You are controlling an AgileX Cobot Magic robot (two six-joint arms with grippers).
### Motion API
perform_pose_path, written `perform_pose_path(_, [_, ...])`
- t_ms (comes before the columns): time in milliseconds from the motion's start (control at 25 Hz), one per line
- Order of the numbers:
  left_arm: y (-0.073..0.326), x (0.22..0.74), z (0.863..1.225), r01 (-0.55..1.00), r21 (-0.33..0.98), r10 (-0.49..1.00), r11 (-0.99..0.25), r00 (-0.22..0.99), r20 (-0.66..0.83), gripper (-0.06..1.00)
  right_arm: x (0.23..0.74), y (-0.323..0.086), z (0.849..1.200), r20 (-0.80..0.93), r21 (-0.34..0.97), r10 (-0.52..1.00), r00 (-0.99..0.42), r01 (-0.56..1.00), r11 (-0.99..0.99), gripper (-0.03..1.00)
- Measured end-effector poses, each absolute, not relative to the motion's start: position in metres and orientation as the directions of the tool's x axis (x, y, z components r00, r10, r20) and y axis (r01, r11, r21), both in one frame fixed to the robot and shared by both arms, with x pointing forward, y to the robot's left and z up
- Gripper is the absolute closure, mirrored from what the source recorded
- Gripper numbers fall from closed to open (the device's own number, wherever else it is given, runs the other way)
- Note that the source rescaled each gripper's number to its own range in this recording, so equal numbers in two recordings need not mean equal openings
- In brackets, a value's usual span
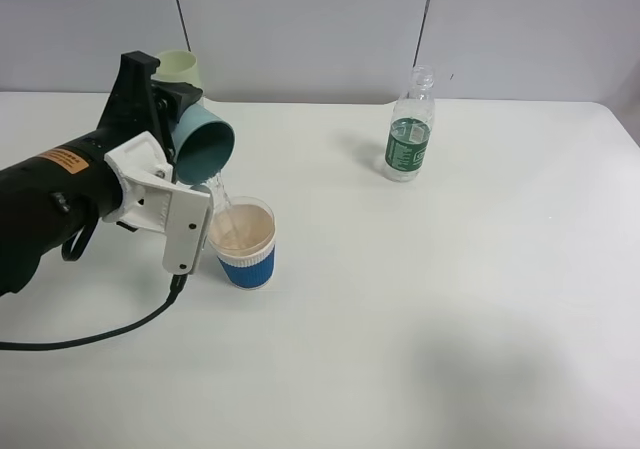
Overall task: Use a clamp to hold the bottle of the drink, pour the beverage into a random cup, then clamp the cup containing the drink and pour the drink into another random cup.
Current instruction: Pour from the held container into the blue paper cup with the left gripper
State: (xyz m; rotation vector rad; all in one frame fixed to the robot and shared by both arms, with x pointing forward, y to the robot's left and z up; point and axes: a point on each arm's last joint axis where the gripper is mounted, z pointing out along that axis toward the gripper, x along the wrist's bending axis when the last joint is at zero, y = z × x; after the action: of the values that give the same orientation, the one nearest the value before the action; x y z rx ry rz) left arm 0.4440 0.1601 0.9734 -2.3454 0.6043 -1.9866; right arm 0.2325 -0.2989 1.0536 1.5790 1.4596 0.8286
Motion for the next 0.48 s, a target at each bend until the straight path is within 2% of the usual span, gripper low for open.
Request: perform_pose_path(480, [0.1566,0.4436,0.9762,-0.319,-0.368,-0.401,-0.874,0.043,0.915,0.93,0.2325,-0.2989,1.0536,-0.059,0.889,0.992,0.114,0.458,0.000,0.15])
